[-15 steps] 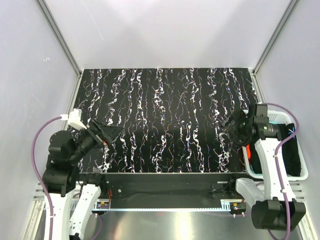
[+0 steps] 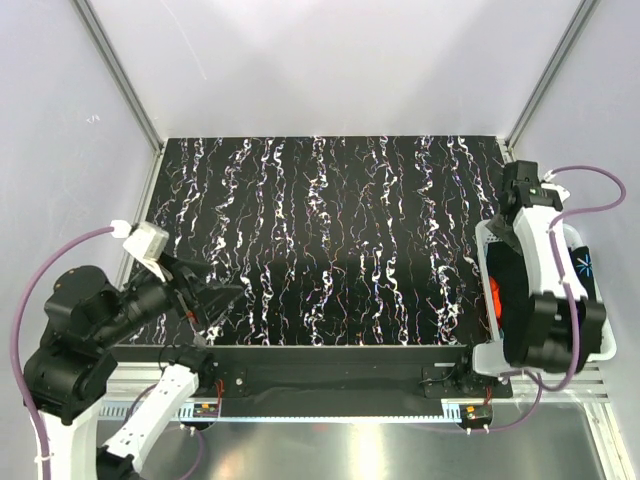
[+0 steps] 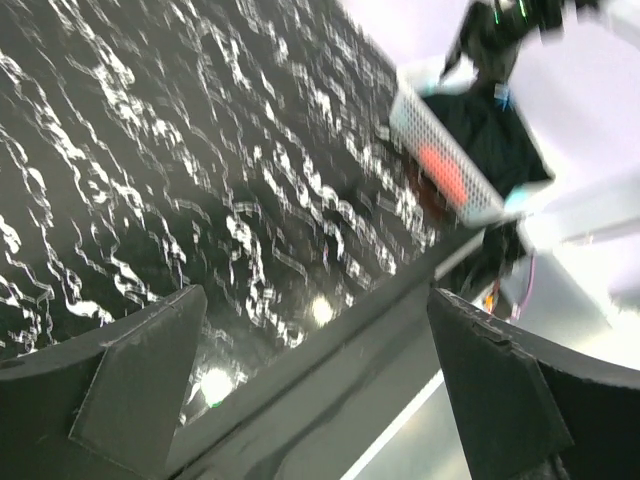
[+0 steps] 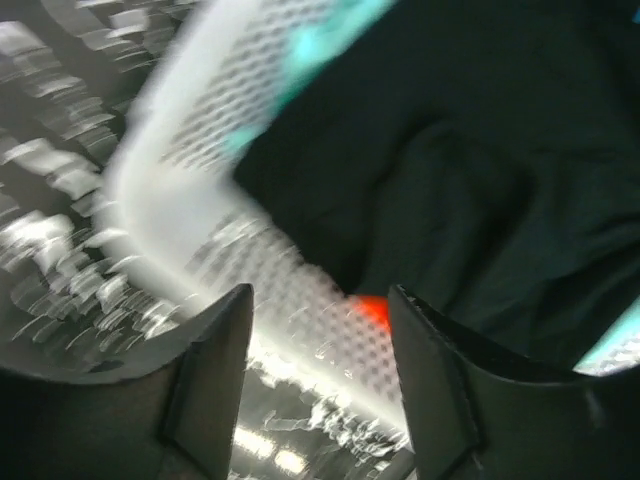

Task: Fold and stack the t-shirts
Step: Grab the tshirt from the pile

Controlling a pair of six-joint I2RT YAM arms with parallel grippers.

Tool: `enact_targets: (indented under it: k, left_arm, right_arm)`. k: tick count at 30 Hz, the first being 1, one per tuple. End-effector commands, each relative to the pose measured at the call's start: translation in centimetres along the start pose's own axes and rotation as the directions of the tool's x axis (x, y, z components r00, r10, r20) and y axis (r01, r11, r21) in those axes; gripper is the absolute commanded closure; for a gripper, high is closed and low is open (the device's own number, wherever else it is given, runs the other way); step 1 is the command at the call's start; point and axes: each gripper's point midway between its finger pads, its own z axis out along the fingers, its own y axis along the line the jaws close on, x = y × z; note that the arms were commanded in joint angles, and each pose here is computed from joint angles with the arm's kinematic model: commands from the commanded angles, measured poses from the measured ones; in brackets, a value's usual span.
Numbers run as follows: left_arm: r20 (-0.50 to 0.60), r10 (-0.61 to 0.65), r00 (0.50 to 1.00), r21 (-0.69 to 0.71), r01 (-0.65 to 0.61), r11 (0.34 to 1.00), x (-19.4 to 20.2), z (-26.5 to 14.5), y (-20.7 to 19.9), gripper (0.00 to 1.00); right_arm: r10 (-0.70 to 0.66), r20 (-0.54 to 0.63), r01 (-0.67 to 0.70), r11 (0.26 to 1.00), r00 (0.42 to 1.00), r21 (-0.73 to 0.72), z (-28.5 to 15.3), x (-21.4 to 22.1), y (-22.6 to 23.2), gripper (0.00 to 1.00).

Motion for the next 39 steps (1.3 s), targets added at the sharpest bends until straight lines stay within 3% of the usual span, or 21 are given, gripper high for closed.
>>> enact_targets:
  k: [1,2,5,8,12,16,17,18,19,23,30,35,36,38,39]
  left_arm:
    - [-0.09,0.058,0.994,0.034,-0.055,0.998,2.1,0.1,0.2,0.01]
    - [-0.105,0.065,0.992,0.03,-0.063,0.998,2.3,0.1,0.4,0.01]
    - [-0.141,0.093,0.986,0.029,-0.09,0.996,2.3,0.0,0.6,0.01]
    - [-0.16,0.119,0.98,0.042,-0.114,0.993,2.3,0.0,0.5,0.01]
    - [-0.173,0.135,0.976,0.043,-0.129,0.991,2.4,-0.4,0.4,0.01]
    - [-0.223,0.126,0.967,0.031,-0.122,0.992,3.4,-1.3,0.6,0.01]
    - [-0.224,0.127,0.966,0.028,-0.123,0.992,3.3,-1.5,0.6,0.01]
    - [-0.238,0.123,0.963,0.018,-0.122,0.992,3.5,-1.8,0.7,0.01]
    - [-0.239,0.124,0.963,0.012,-0.125,0.992,3.3,-2.0,0.7,0.01]
    - [-0.199,0.127,0.972,0.017,-0.126,0.992,1.7,-2.4,0.0,0.01]
    - [-0.157,0.064,0.986,0.023,-0.061,0.998,-0.9,-2.4,-1.4,0.01]
    - [-0.126,-0.105,0.987,-0.006,0.105,0.994,-1.1,-2.4,-2.0,0.01]
    - [-0.105,-0.128,0.986,0.001,0.128,0.992,-1.4,-2.1,-2.1,0.01]
    - [-0.093,-0.232,0.968,-0.019,0.231,0.973,-0.4,-1.7,-1.8,0.01]
    - [-0.071,-0.259,0.963,-0.011,0.259,0.966,-0.6,-1.5,-1.9,0.01]
  right_arm:
    - [-0.005,0.041,-0.003,0.98,0.999,0.201,2.1,-1.9,-3.6,0.3]
    - [0.016,0.033,-0.023,0.976,0.999,0.219,2.7,-1.8,-4.0,0.25]
    - [0.045,0.036,-0.053,0.968,0.998,0.244,4.7,-1.4,-4.6,0.24]
    - [0.096,0.018,-0.097,0.959,0.995,0.267,6.5,-0.1,-5.7,0.28]
    - [0.17,0.028,-0.172,0.974,0.985,0.146,9.8,-0.2,-5.1,0.38]
    - [0.147,0.037,-0.151,0.97,0.988,0.189,11.2,0.0,-5.9,0.6]
    - [0.146,0.041,-0.151,0.968,0.988,0.201,11.2,-0.2,-6.2,0.84]
    - [0.146,0.039,-0.151,0.962,0.989,0.226,10.5,-0.1,-6.9,0.95]
    - [0.159,0.061,-0.169,0.957,0.985,0.238,9.6,-0.9,-7.2,1.0]
    - [0.188,0.177,-0.229,0.941,0.966,0.248,4.1,-4.2,-9.2,1.0]
    - [0.247,0.363,-0.286,0.956,0.898,0.057,-6.4,-11.4,-9.5,1.0]
    - [0.29,0.495,-0.228,0.956,0.819,-0.184,-14.9,-18.3,-7.1,1.0]
    - [0.315,0.55,-0.206,0.946,0.774,-0.251,-18.4,-20.2,-6.5,1.0]
    - [0.292,0.575,-0.095,0.933,0.764,-0.348,-21.6,-21.4,-3.0,1.0]
    - [0.347,0.61,-0.068,0.899,0.713,-0.432,-25.7,-22.9,-2.5,1.0]
